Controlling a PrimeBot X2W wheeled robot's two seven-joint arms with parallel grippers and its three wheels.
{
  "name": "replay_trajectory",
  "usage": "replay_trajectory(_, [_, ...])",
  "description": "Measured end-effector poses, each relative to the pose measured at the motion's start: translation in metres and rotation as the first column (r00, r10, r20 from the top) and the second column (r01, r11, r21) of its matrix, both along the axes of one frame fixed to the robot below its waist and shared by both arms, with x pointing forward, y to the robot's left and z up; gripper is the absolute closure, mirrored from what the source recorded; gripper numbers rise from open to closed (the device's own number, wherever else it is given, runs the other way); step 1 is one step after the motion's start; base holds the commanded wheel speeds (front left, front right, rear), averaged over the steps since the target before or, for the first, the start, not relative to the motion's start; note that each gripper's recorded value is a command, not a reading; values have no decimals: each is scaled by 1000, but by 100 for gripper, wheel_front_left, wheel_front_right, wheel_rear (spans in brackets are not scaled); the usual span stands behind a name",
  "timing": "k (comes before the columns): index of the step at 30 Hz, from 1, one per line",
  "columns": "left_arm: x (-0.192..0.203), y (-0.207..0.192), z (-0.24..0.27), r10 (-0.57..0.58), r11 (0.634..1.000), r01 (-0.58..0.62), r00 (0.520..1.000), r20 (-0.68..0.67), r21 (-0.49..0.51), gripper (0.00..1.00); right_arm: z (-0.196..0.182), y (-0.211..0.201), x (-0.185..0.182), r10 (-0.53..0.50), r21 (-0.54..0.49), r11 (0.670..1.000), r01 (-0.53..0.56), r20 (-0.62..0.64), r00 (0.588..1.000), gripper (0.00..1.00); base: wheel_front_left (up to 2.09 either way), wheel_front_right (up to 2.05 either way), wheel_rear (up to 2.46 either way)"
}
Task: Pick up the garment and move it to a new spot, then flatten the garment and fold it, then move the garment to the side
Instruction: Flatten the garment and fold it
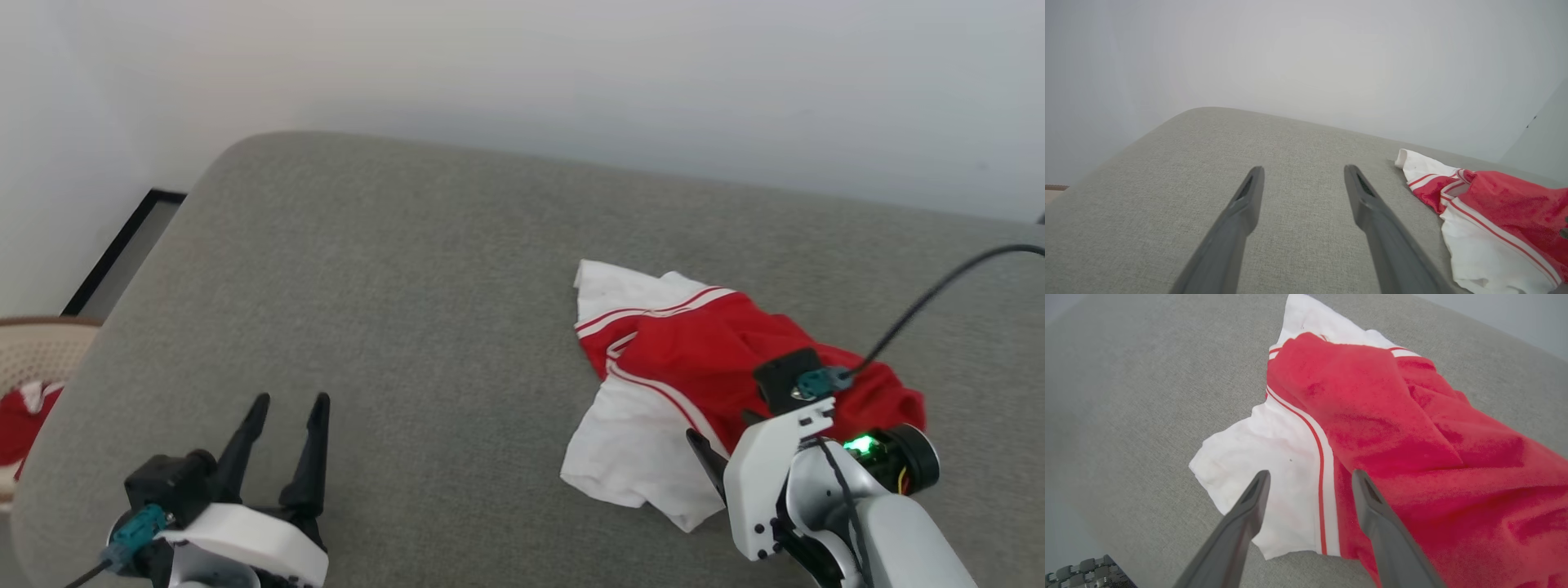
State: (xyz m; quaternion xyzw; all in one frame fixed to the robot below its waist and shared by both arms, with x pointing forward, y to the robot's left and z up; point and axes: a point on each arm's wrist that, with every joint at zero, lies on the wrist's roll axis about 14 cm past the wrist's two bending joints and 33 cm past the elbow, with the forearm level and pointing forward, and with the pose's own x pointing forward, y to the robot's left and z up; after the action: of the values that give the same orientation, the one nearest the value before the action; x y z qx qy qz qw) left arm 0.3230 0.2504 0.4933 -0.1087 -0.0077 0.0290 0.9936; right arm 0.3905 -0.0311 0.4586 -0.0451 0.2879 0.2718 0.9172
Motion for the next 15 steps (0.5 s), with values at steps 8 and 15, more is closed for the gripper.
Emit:
replay_trajectory(8, [-1, 20, -2, 94, 996, -94, 996, -8, 7, 0, -45, 14, 7, 89, -124, 987, -106, -133, 987, 0, 0, 0, 0])
replay_trajectory(15, [-1, 26, -6, 134, 991, -134, 991, -15, -6, 0, -76, 17, 5, 125, -188, 968, -169, -226, 966, 0, 0, 0, 0])
